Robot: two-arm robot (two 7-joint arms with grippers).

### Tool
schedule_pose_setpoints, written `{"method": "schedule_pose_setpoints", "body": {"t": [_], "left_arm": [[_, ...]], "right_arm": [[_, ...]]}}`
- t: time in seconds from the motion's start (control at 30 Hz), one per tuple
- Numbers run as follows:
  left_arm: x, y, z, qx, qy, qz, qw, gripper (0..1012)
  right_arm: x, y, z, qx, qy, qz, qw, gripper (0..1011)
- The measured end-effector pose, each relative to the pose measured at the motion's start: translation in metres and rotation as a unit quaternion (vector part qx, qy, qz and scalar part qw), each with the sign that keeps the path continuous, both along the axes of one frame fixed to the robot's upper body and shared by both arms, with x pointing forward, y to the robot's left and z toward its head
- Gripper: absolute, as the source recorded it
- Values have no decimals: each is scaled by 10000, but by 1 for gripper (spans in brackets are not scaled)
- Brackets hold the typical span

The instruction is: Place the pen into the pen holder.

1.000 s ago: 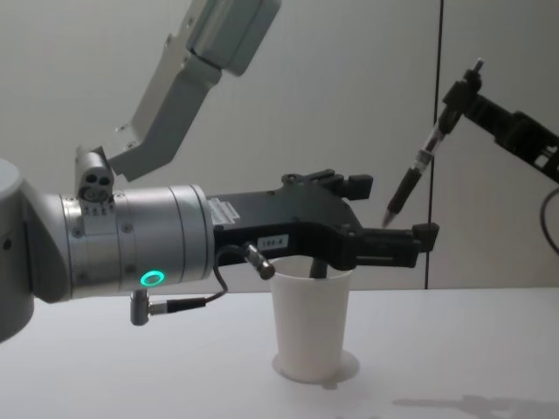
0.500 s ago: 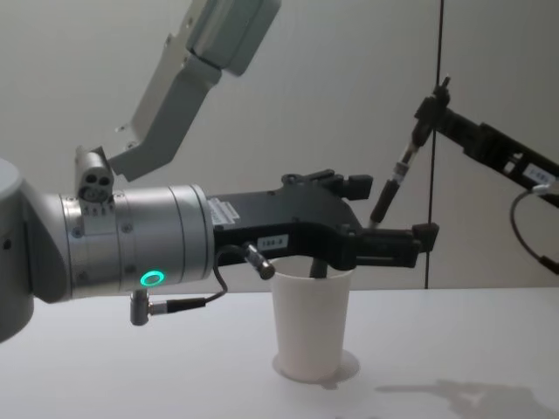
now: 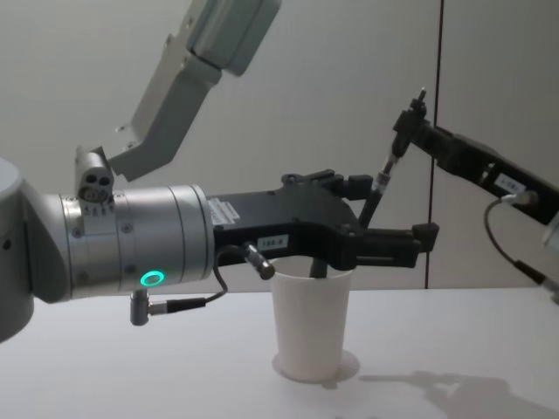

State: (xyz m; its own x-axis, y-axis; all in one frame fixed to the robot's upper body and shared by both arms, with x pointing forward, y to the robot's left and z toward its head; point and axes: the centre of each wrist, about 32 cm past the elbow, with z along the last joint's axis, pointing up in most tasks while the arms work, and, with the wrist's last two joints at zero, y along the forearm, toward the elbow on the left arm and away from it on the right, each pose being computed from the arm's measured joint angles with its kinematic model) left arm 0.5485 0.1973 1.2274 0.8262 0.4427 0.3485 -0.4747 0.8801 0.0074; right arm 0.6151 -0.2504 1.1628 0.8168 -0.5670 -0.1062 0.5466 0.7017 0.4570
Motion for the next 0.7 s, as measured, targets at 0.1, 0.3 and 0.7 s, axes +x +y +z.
{"method": "schedule_pose_setpoints", "body": {"t": [0.1, 0.3, 0.7], "left_arm": [[0, 0, 0, 0, 0, 0, 10000, 1004], [0, 0, 0, 0, 0, 0, 10000, 1004], [0, 0, 0, -1, 0, 0, 10000, 1004]], "right_arm": [[19, 34, -17, -13, -13, -37, 10000, 132], [49, 109, -53, -32, -31, -99, 9999, 132], [100, 247, -104, -130, -5, -182, 9997, 132]]}}
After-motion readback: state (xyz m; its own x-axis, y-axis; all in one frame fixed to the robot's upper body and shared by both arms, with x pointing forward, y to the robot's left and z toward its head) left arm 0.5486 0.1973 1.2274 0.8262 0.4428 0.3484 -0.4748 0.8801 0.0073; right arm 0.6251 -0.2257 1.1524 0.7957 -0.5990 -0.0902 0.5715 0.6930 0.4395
